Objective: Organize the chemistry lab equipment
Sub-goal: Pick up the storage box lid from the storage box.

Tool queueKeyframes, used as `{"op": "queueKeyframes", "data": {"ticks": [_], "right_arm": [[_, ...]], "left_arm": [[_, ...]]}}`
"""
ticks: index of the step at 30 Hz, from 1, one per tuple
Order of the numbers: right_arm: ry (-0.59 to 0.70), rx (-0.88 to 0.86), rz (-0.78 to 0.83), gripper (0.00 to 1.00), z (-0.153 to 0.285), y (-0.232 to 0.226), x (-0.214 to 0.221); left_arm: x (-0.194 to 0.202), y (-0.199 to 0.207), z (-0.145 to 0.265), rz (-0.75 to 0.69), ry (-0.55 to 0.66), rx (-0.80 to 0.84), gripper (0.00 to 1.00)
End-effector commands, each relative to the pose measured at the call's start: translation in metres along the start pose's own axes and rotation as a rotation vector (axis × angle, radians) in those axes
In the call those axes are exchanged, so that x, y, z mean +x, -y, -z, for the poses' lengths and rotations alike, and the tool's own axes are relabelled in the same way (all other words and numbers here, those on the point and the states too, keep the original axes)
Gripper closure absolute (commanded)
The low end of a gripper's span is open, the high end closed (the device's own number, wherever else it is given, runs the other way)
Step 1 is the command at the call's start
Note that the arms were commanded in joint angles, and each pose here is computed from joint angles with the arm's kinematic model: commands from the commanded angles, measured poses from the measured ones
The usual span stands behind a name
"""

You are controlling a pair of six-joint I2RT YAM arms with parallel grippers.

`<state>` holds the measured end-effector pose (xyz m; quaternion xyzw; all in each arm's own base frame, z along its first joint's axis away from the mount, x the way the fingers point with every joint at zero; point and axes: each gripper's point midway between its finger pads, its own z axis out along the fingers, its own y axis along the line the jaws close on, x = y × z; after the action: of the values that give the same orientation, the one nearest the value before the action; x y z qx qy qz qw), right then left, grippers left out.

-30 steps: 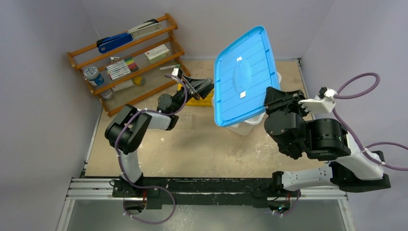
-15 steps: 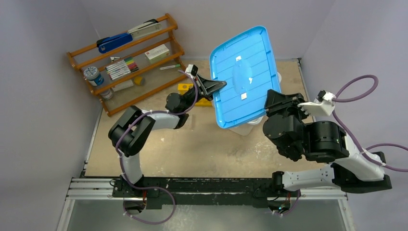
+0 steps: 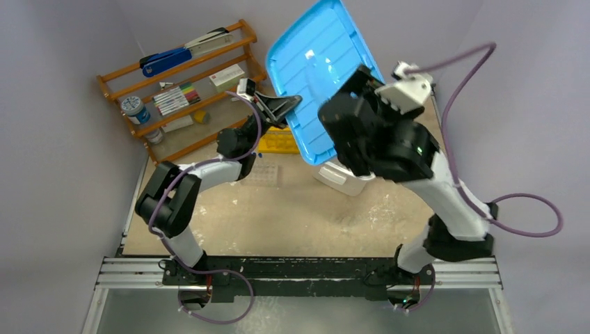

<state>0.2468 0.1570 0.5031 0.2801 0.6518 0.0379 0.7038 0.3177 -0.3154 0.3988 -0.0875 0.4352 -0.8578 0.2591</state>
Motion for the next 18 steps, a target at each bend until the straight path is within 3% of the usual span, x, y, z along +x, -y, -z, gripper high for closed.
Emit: {"op": "queueKeyframes", "data": {"ticks": [1,5,9,12,18], "right_arm": [[0.150,0.312,0.306,0.05,-0.063,0.030,-0.015],[0.187,0.433,0.345,0.04,-0.095,0.053,0.002],[0.247,0.486,0.200,0.04,-0.110,0.076,0.001],[0.274,0.474,0.099,0.05,-0.108,0.083,0.000],[0.268,0.452,0.094,0.04,-0.098,0.094,0.004]], "left_arm": [[0.023,0.045,0.003,-0.180,-0.093,0.105,1.00],[0.022,0.045,0.004,-0.188,-0.096,0.087,1.00],[0.016,0.043,0.006,-0.194,-0.088,0.071,1.00],[0.009,0.041,0.007,-0.204,-0.079,0.063,1.00],[-0.007,0.030,0.006,-0.213,-0.024,0.041,1.00]]}}
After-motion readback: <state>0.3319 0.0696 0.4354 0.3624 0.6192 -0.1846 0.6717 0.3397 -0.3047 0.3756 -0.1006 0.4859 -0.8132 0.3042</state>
